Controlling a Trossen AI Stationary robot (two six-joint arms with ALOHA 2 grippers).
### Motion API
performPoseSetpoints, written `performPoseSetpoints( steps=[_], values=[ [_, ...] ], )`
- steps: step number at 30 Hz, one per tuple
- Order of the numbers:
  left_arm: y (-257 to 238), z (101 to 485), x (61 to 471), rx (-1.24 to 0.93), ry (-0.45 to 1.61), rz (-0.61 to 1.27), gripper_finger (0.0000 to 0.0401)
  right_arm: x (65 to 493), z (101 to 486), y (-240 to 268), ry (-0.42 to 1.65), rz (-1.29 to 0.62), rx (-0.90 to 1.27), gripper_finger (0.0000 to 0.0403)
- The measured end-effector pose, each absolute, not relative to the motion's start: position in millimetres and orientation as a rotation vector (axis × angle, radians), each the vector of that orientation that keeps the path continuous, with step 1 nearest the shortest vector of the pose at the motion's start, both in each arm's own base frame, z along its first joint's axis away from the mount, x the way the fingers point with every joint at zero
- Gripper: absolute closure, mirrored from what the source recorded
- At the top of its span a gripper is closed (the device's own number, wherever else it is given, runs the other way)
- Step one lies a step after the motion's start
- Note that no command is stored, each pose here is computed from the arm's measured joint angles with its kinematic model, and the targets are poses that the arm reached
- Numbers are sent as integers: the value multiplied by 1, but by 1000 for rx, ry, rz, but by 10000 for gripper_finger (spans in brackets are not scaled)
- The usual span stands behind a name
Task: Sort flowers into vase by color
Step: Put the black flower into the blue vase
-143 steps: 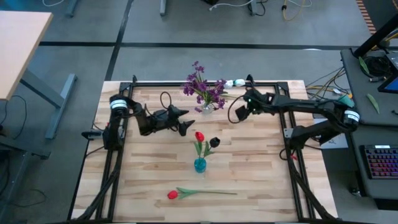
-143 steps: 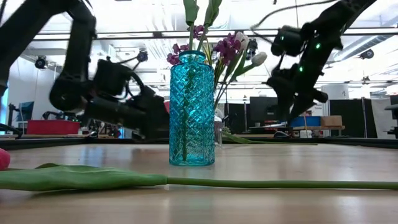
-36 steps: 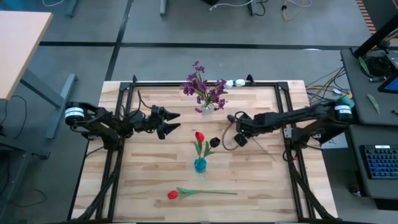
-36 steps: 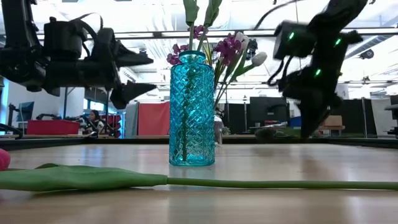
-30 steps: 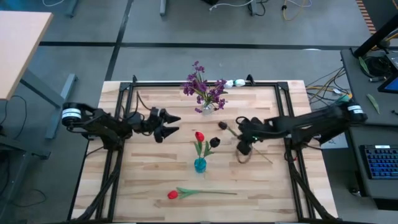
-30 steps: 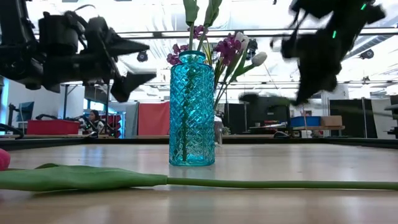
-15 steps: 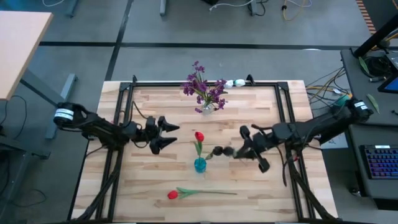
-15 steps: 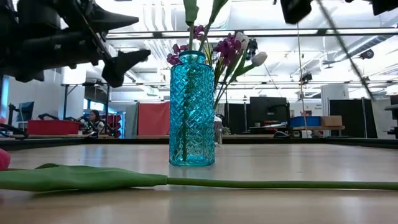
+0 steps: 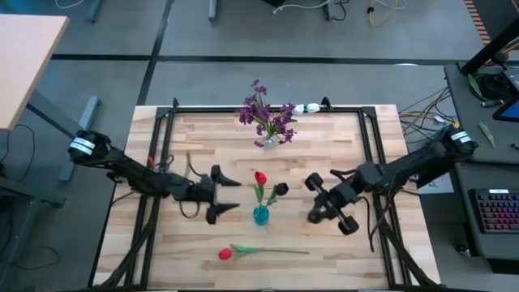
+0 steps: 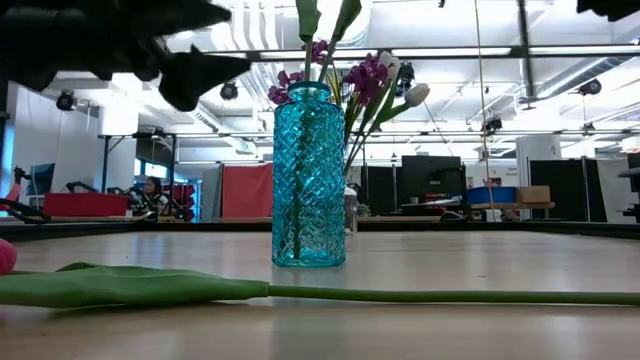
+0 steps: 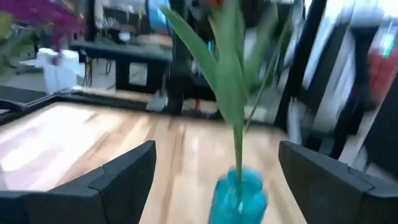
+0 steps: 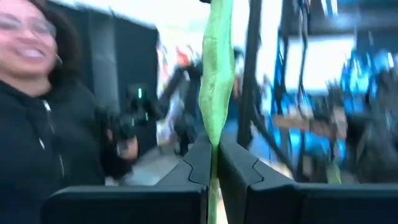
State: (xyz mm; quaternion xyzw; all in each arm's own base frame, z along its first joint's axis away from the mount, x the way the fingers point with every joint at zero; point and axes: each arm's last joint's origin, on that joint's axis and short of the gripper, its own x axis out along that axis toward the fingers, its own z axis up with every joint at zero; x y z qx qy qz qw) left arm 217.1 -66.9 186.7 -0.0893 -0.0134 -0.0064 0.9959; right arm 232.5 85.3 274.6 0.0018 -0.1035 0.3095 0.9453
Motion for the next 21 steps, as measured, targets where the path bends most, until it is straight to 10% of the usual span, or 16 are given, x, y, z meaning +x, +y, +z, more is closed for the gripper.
performPoseSetpoints(
  steps=[21],
  values=[
    [-114,194,221,58,292,147,79,308,264,108,-555,337,-179,390]
  ],
)
